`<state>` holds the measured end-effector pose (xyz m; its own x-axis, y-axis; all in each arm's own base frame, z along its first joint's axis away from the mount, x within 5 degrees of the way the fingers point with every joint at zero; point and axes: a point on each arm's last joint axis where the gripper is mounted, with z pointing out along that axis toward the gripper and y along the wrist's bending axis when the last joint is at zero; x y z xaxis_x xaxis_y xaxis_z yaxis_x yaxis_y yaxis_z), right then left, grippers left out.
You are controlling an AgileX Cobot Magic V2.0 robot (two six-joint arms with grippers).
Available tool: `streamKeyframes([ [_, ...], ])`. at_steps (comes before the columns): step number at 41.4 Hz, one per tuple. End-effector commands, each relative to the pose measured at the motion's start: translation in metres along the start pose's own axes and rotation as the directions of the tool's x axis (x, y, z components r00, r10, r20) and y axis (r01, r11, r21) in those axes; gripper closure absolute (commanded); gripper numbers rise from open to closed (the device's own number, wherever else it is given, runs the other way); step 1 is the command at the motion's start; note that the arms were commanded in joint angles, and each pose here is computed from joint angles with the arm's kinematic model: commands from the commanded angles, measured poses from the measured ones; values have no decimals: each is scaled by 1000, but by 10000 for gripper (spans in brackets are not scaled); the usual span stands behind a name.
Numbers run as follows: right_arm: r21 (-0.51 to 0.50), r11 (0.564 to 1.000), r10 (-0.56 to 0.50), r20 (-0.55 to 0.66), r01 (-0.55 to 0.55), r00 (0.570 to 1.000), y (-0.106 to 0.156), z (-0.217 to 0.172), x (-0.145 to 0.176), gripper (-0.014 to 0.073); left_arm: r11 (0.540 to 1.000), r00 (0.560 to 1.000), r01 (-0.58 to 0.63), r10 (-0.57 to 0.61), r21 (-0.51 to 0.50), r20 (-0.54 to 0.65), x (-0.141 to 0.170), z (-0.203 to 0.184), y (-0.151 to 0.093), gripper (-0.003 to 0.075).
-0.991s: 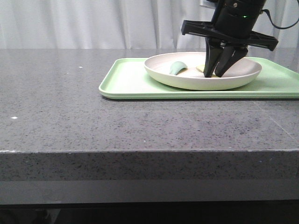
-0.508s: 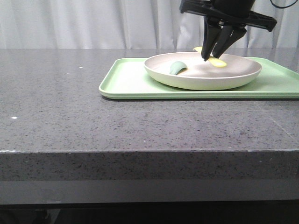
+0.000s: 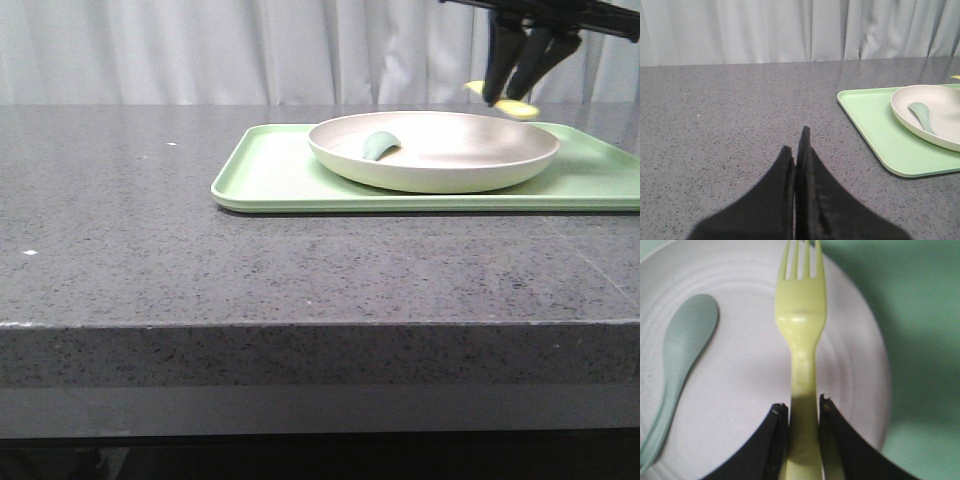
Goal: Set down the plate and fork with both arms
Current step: 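Lift the yellow fork out of the plate with the right gripper, then lower the fork onto the tray beside the plate and open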
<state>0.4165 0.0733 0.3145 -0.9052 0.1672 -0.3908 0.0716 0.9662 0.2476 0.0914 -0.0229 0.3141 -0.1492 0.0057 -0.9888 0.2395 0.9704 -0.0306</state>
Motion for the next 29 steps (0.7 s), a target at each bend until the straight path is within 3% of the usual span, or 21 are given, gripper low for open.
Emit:
streamKeyframes([
  [1,-13,1000,-13,114,15,993,-8,-41,-10,594,1000,995,1,-2,1,102,-16,-2,0,738],
  [17,61,998,1,114,-8,994,-55,-47,-19,594,1000,995,1,-2,1,102,-16,-2,0,738],
  [29,81,997,-16,30,13,999,-65,-23,-19,594,1000,995,1,-2,1,102,-16,-2,0,738],
])
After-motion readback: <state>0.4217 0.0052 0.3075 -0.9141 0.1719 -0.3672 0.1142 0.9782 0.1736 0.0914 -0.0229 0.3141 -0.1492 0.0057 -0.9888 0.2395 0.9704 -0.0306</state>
